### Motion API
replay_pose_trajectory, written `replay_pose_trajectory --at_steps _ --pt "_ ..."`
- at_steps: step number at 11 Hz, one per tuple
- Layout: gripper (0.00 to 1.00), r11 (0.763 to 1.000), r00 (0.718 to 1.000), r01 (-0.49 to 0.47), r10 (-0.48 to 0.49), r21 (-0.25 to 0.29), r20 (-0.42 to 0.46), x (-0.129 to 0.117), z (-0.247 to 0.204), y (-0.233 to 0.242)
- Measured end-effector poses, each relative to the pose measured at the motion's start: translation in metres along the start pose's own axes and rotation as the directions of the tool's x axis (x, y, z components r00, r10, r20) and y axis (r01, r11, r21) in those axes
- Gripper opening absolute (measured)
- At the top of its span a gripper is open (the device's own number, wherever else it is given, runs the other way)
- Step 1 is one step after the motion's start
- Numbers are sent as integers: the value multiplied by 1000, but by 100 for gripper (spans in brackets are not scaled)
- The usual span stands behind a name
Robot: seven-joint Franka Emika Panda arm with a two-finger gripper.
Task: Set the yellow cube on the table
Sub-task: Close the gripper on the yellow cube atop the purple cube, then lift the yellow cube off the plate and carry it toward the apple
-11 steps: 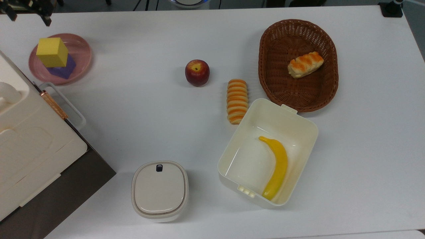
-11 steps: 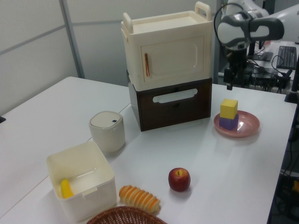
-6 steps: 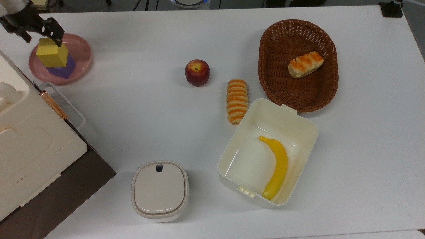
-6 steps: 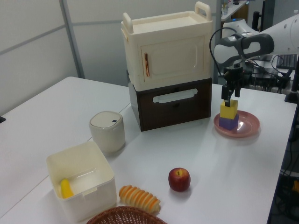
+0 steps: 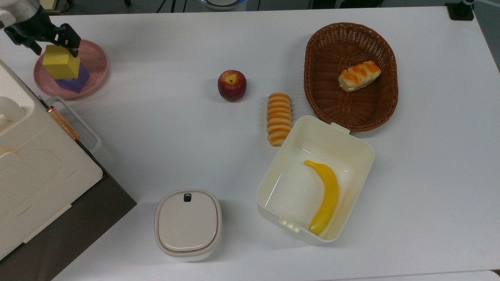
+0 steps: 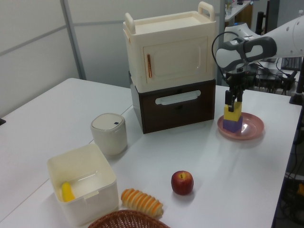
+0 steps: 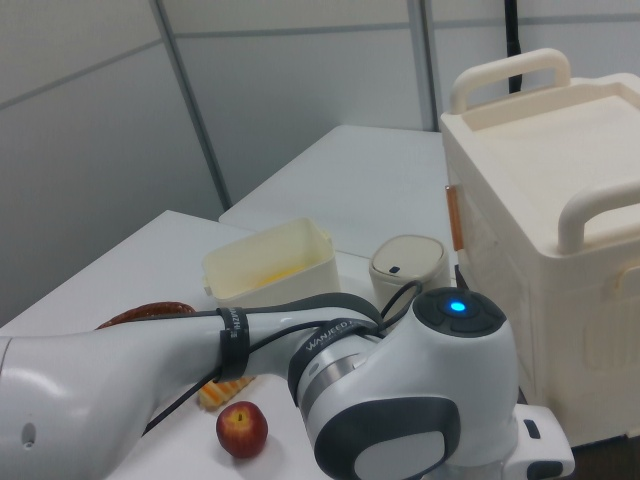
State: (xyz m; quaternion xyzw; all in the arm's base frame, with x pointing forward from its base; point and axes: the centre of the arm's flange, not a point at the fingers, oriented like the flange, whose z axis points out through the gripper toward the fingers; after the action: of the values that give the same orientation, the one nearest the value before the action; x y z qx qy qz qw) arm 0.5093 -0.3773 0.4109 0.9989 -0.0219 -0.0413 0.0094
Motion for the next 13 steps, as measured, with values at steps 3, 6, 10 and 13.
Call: replay_pose_trajectory --at_steps 3,6,10,13 --pt "62 1000 1000 6 -6 4 4 3 6 -1" --pt "56 1000 1000 5 -5 -6 -11 3 -3 0" --pt "56 999 998 -33 32 -25 -62 21 -37 -39" --pt "56 996 994 -86 84 -15 -72 58 -42 -118"
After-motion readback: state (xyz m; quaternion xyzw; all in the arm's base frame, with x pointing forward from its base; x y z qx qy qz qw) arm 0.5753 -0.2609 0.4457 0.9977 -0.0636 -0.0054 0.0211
